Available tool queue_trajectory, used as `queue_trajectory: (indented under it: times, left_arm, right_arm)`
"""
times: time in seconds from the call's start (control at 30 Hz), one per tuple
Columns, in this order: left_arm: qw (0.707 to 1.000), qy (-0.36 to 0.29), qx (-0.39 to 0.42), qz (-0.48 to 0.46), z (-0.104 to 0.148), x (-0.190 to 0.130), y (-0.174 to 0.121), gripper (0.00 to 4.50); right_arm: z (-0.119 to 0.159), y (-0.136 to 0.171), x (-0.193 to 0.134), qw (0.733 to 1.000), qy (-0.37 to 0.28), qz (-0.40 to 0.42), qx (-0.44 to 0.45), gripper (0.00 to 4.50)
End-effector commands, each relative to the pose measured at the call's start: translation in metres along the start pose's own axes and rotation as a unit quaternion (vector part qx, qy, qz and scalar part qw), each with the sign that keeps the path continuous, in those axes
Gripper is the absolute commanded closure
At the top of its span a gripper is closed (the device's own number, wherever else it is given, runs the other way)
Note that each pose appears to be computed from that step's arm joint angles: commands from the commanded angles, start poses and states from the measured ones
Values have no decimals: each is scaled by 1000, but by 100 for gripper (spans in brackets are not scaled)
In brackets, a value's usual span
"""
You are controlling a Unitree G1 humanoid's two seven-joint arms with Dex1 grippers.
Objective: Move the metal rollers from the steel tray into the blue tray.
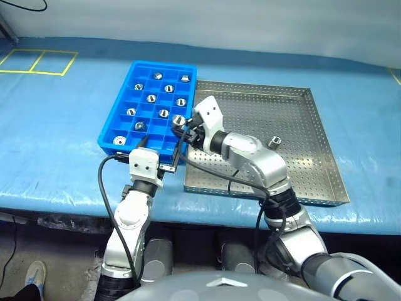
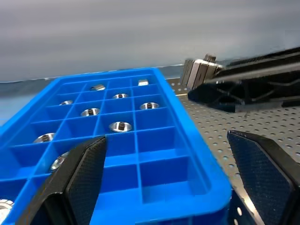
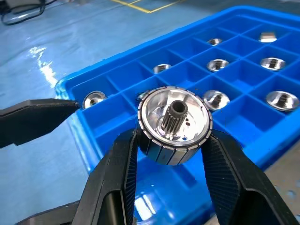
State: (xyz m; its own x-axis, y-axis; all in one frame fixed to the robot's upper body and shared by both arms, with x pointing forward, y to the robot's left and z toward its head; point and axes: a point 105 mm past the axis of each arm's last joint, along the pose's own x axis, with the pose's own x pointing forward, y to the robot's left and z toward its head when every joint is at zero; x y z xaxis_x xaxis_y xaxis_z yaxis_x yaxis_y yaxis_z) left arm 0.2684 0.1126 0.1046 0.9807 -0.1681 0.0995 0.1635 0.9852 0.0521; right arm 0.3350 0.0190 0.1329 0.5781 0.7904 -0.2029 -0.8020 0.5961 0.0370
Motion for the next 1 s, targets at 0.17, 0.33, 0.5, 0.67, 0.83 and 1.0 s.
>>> queue_trajectory:
  times: [0.17,0.33,0.5,0.67,0.83,1.0]
  left_arm:
    - [999,-25,8,34,15,-15,7,0]
    - [998,-28,11,46,18,-16,11,0]
    - [998,-25,13,54,16,-17,14,0]
    - [998,-27,13,51,17,-15,12,0]
    - [999,-26,14,40,17,-12,10,0]
    - [999,-31,14,18,18,-3,5,0]
  right_arm:
    - [-3,10,22,1000,5,6,-17,282]
    - [-8,3,37,998,16,-31,-57,282]
    - [-14,5,40,998,26,-20,-52,282]
    - [-25,9,39,998,45,-10,-47,282]
    - [-27,5,35,998,39,-18,-37,147]
    - [-12,-11,19,998,-24,-51,-5,56]
